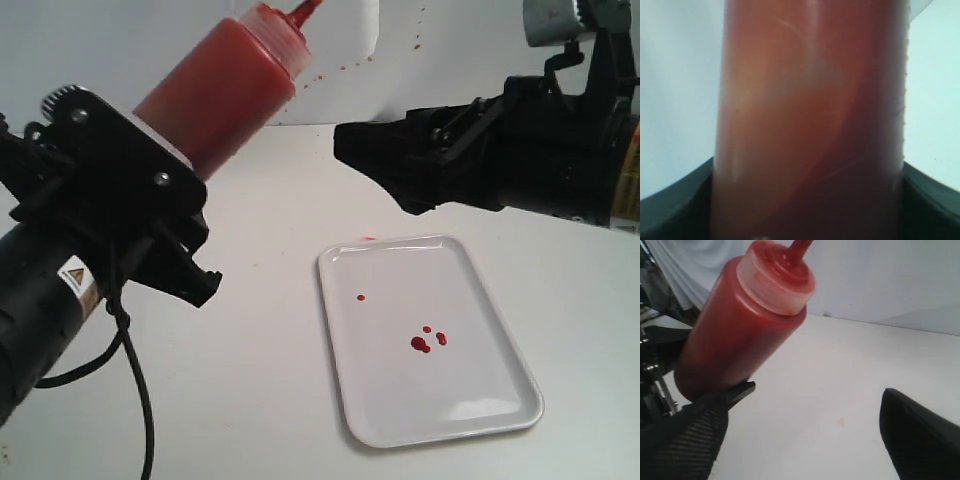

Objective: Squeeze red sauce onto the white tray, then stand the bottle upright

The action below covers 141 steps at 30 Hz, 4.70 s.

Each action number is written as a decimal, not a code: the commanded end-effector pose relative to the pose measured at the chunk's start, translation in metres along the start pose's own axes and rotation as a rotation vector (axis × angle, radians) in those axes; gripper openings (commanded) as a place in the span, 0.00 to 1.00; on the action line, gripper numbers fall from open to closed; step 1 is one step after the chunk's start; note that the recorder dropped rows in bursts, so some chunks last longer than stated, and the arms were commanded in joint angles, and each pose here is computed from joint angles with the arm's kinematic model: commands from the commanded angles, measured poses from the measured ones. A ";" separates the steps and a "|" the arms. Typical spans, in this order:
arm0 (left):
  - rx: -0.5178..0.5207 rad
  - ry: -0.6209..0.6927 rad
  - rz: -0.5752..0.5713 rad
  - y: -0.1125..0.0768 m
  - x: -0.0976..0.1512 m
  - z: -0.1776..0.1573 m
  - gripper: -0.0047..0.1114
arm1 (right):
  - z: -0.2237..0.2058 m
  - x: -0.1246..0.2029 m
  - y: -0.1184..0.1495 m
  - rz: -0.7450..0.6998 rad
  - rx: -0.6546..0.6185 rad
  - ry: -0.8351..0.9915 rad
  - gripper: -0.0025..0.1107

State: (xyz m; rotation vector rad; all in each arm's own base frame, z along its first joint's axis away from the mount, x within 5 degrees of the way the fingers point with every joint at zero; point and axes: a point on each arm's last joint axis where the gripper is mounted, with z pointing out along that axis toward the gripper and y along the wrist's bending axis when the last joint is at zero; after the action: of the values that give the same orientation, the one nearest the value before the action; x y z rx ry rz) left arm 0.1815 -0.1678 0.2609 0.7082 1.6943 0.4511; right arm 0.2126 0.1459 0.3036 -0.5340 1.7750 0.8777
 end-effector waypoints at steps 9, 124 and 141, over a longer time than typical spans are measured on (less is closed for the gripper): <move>0.127 -0.166 -0.207 0.029 -0.020 -0.028 0.04 | 0.017 0.003 0.009 0.138 -0.268 -0.095 0.69; -0.381 0.041 -0.527 0.057 0.098 -0.031 0.94 | 0.162 0.077 -0.009 -0.261 -0.237 -0.125 0.02; -0.441 0.114 -0.619 0.069 0.112 -0.023 0.94 | 0.225 0.129 0.002 -0.356 -0.313 -0.019 0.02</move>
State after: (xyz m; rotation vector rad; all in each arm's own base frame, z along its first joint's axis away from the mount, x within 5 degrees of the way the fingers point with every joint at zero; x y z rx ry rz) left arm 0.1595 -0.0395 0.2284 -0.1800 1.7350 0.4225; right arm 0.2952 0.3240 0.1334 -1.0390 1.5069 0.9011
